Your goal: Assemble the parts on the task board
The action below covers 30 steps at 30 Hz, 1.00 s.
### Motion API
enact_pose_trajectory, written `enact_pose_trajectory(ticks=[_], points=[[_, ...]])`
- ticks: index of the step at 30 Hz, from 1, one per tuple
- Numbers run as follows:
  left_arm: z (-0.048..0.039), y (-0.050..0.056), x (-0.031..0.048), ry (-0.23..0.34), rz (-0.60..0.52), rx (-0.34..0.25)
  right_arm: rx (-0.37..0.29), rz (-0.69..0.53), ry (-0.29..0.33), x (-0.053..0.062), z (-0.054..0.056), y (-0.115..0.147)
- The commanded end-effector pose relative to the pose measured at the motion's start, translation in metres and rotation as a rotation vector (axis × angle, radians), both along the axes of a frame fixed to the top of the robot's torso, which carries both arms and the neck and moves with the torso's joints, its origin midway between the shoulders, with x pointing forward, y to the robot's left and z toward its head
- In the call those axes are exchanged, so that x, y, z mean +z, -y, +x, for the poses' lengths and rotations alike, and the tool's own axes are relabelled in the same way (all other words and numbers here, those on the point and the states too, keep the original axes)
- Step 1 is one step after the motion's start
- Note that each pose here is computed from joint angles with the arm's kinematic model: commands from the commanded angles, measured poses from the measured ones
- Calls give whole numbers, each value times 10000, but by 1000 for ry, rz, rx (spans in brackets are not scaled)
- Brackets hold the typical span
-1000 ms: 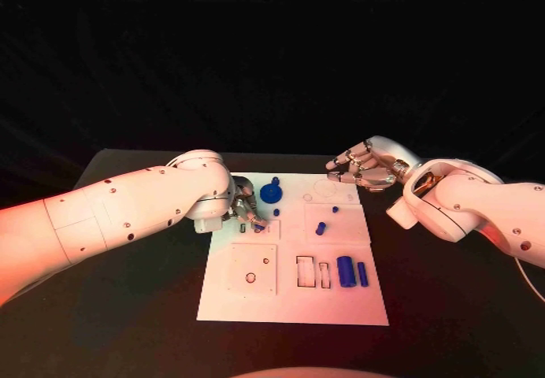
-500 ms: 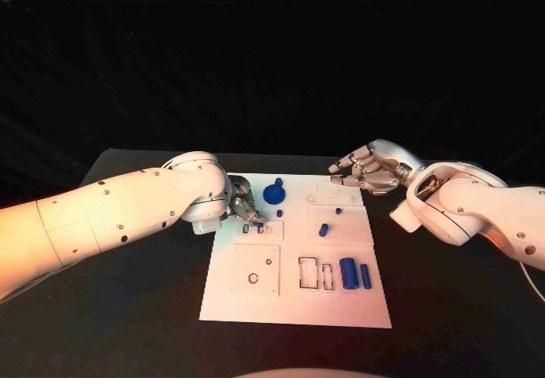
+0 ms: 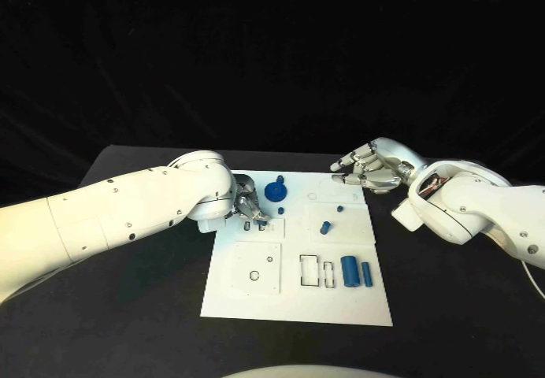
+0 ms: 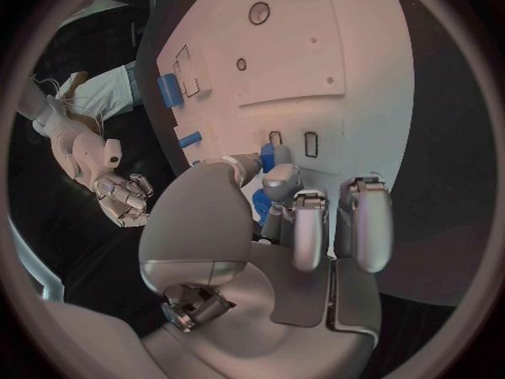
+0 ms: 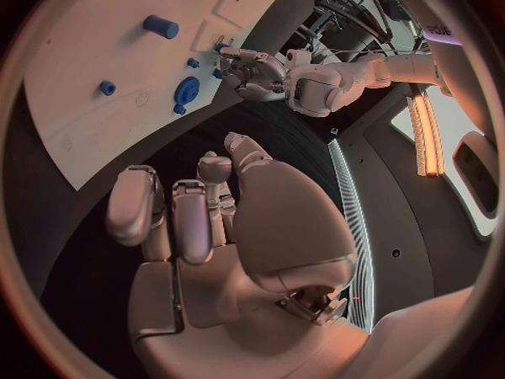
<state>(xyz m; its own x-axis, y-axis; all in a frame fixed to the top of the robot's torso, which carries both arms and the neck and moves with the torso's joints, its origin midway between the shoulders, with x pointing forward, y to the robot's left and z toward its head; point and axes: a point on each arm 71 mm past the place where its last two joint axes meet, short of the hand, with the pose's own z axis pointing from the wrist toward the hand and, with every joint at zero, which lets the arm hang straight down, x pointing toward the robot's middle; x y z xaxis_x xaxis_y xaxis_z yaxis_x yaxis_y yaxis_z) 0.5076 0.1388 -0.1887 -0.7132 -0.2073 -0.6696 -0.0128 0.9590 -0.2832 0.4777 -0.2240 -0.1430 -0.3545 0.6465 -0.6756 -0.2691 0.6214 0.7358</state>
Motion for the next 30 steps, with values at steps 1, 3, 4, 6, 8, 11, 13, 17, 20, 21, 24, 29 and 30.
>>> enact_pose_trajectory(ticks=[1, 3, 4, 6, 8, 11, 13, 17, 20, 21, 24, 29, 30], points=[[-9, -36, -23, -19, 78, 20, 19, -10, -1, -8, -8, -18], [-12, -39, -29, -23, 88, 15, 19, -10, -1, -9, -7, -19], [-14, -41, -32, -25, 93, 13, 19, -10, -2, -9, -7, -19], [-20, -42, -37, -30, 101, 7, 19, -10, -2, -9, -7, -19], [-28, -42, -42, -36, 109, 0, 19, -9, -2, -10, -6, -19], [-42, -43, -51, -45, 121, -9, 21, -8, -3, -11, -4, -21], [-49, -44, -55, -49, 129, -15, 21, -8, -3, -12, -4, -22], [-57, -54, -60, -56, 142, -22, 22, -7, -3, -12, -4, -22], [-61, -65, -65, -61, 152, -25, 23, -7, -3, -13, -4, -23], [-61, -70, -66, -63, 155, -25, 23, -7, -3, -13, -4, -24], [-63, -81, -69, -66, 162, -26, 24, -7, -3, -14, -4, -25], [-68, -91, -73, -69, 167, -28, 26, -7, -3, -14, -5, -30], [-70, -91, -74, -70, 167, -29, 26, -7, -3, -14, -5, -31]])
